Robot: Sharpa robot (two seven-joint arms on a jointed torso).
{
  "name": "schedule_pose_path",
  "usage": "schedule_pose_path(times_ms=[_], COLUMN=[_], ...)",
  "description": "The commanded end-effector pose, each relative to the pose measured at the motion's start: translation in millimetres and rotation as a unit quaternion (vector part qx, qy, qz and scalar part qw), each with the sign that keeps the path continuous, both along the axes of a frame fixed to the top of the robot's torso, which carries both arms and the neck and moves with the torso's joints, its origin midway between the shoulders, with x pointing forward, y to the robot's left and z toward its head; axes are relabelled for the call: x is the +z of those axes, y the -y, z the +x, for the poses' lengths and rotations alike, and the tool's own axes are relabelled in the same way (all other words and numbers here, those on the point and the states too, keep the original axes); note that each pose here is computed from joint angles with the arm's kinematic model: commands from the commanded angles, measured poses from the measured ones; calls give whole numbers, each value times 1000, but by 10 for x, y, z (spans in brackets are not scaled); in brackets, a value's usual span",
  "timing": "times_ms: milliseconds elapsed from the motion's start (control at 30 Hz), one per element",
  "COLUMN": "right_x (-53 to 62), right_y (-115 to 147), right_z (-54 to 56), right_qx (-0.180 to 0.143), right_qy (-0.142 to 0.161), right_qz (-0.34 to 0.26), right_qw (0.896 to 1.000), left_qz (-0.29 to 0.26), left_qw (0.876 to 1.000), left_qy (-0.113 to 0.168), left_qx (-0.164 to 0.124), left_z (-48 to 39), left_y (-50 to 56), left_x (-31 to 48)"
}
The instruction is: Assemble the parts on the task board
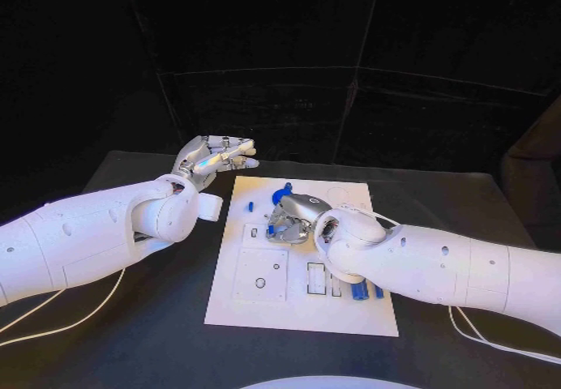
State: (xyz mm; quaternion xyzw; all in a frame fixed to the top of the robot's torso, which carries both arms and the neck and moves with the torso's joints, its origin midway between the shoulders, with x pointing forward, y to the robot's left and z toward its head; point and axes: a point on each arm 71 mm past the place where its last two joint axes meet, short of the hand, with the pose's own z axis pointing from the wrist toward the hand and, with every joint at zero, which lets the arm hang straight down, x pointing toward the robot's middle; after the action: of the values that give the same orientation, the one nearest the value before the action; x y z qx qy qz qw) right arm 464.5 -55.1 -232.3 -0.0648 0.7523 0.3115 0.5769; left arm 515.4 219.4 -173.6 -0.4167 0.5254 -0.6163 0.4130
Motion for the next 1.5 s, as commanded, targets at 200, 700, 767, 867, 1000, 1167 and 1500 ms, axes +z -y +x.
schedule_pose_path(times_ms=[200, 700, 767, 867, 1000, 1167, 1500], right_x=[-25, -86, -89, -92, -95, -95, -95], right_y=[20, 77, 80, 84, 84, 72, 61], right_z=[5, 26, 24, 20, 16, 9, 9], right_qx=[-3, -3, -2, -2, 0, 4, 4], right_qy=[-3, -19, -20, -22, -23, -23, -23], right_qz=[-20, -58, -61, -65, -68, -69, -70], right_qw=[1000, 998, 998, 998, 997, 997, 997], left_qz=[-4, -4, -4, -4, -4, -4, -4], left_qw=[1000, 1000, 1000, 1000, 1000, 1000, 1000], left_qy=[3, 2, 2, 2, 2, 2, 1], left_qx=[-2, -4, -4, -5, -4, -4, -4], left_z=[1, 1, 1, 1, 0, -1, -3], left_y=[8, 16, 17, 18, 15, 10, 9], left_x=[19, 16, 16, 16, 16, 16, 15])
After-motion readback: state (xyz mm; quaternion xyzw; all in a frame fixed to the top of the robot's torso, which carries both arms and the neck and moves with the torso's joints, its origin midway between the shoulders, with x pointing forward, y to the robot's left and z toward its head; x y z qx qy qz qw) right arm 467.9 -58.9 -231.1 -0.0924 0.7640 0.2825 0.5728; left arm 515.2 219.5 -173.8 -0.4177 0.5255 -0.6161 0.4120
